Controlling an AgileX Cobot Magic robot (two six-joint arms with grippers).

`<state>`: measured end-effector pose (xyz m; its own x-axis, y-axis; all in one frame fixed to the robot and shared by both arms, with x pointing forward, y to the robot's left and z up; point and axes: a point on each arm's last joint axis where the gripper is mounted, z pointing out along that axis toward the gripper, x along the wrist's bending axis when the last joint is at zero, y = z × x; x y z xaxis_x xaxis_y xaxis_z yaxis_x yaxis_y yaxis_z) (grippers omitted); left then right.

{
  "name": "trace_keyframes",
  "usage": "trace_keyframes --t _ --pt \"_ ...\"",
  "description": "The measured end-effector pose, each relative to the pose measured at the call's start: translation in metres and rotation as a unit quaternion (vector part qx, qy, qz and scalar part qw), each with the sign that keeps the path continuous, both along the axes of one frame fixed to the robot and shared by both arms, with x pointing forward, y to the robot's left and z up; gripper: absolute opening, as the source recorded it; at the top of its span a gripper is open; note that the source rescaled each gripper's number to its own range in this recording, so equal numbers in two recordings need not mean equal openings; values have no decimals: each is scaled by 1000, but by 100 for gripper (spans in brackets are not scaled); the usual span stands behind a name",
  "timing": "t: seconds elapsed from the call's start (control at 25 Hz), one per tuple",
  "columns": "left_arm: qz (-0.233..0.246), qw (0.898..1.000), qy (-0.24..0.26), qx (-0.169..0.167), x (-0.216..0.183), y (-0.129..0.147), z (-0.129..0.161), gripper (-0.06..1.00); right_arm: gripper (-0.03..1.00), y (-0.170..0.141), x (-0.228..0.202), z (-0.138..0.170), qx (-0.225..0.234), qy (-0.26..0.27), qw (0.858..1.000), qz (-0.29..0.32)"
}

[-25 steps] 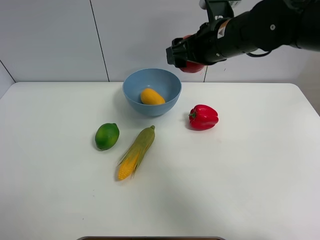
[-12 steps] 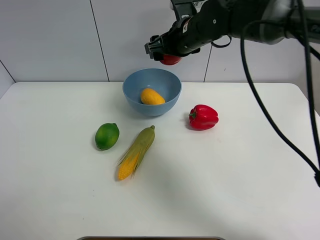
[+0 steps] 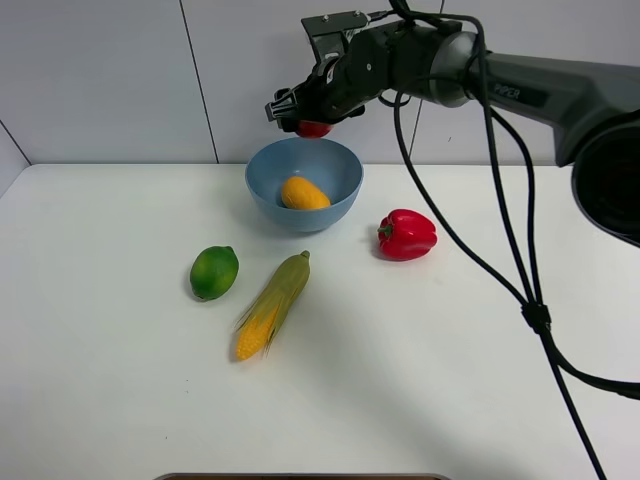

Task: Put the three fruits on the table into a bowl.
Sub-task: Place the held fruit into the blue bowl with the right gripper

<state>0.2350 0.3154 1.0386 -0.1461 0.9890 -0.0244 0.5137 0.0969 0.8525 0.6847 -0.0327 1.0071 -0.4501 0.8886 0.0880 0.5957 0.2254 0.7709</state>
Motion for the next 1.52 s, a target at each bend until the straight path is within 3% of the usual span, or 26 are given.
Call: trace_keyframes --t 0.56,1.12,1.2,1.36,1.52 --pt "0 1000 0 0 0 0 0 100 41 20 3 -75 -45 81 996 19" --pt "0 1000 0 0 0 0 0 100 41 24 -1 -80 -61 91 993 34" --pt "0 1000 0 0 0 0 0 100 49 24 -1 -80 -61 91 993 34" --pt "0 1000 0 0 0 0 0 100 89 24 -1 -80 -60 90 994 34" --pt "0 1000 0 0 0 0 0 100 98 24 -1 -80 -60 90 994 34"
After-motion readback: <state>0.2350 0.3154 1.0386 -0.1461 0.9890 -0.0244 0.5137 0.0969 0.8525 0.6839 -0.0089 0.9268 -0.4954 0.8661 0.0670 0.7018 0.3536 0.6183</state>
